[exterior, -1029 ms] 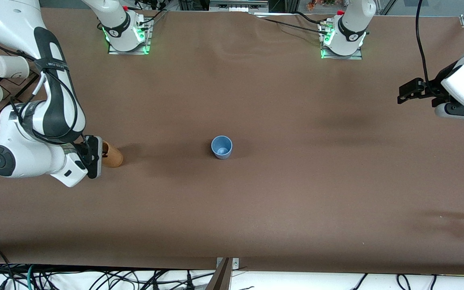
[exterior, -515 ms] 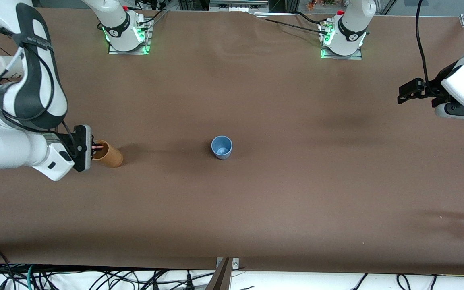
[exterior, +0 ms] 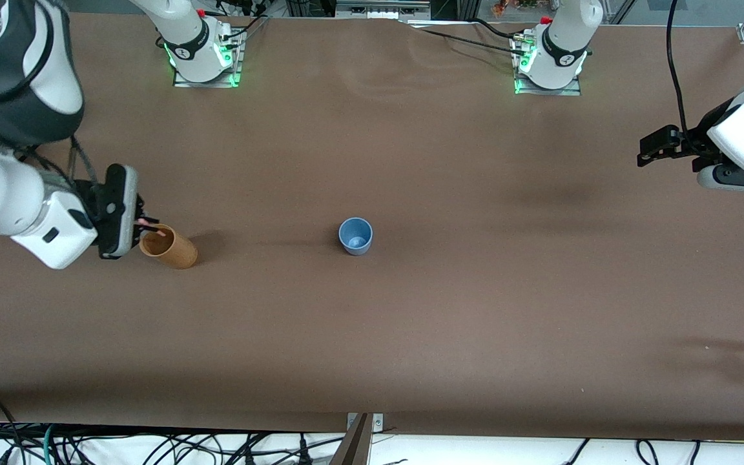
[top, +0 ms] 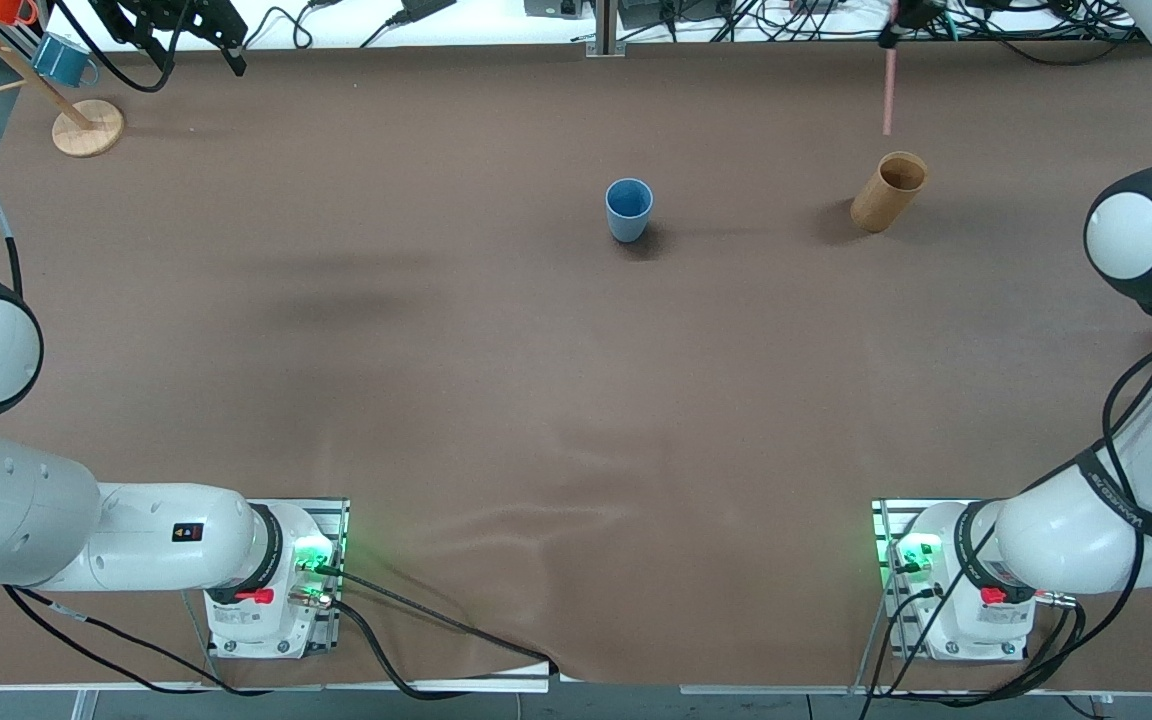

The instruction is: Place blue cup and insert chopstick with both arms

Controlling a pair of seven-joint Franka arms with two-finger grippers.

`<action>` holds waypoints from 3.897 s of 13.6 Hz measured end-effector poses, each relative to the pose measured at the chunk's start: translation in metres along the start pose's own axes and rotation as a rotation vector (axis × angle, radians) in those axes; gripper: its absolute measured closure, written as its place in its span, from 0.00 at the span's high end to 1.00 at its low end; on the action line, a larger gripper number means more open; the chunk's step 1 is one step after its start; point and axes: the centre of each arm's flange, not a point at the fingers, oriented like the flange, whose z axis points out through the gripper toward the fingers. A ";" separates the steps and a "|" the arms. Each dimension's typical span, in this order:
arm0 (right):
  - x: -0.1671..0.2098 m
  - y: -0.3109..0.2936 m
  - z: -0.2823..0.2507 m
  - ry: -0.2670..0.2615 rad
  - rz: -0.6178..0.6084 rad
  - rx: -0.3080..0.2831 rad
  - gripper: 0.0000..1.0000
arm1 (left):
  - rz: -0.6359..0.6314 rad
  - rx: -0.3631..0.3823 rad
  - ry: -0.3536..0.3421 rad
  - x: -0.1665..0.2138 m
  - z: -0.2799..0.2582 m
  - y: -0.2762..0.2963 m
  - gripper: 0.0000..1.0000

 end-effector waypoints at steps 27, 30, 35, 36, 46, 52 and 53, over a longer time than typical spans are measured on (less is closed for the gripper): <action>0.245 -0.052 0.175 0.179 0.409 -0.099 0.09 | 0.002 0.000 0.000 0.000 0.000 0.001 1.00; 0.245 -0.058 0.166 0.172 0.406 -0.093 0.09 | 0.002 0.000 0.000 0.000 0.000 0.001 1.00; 0.245 -0.060 0.160 0.173 0.406 -0.094 0.09 | 0.002 0.000 0.000 0.000 0.000 0.001 1.00; 0.245 -0.060 0.162 0.170 0.406 -0.095 0.09 | 0.002 0.000 0.000 0.000 0.000 0.001 1.00; 0.249 -0.055 0.170 0.182 0.426 -0.129 0.33 | 0.002 0.000 0.000 0.000 0.000 0.001 1.00; 0.226 -0.050 0.148 0.130 0.475 -0.133 0.96 | 0.002 0.000 0.000 0.000 0.000 0.001 1.00; 0.208 -0.044 0.134 0.101 0.503 -0.139 1.00 | 0.002 0.000 0.000 0.000 0.000 0.001 1.00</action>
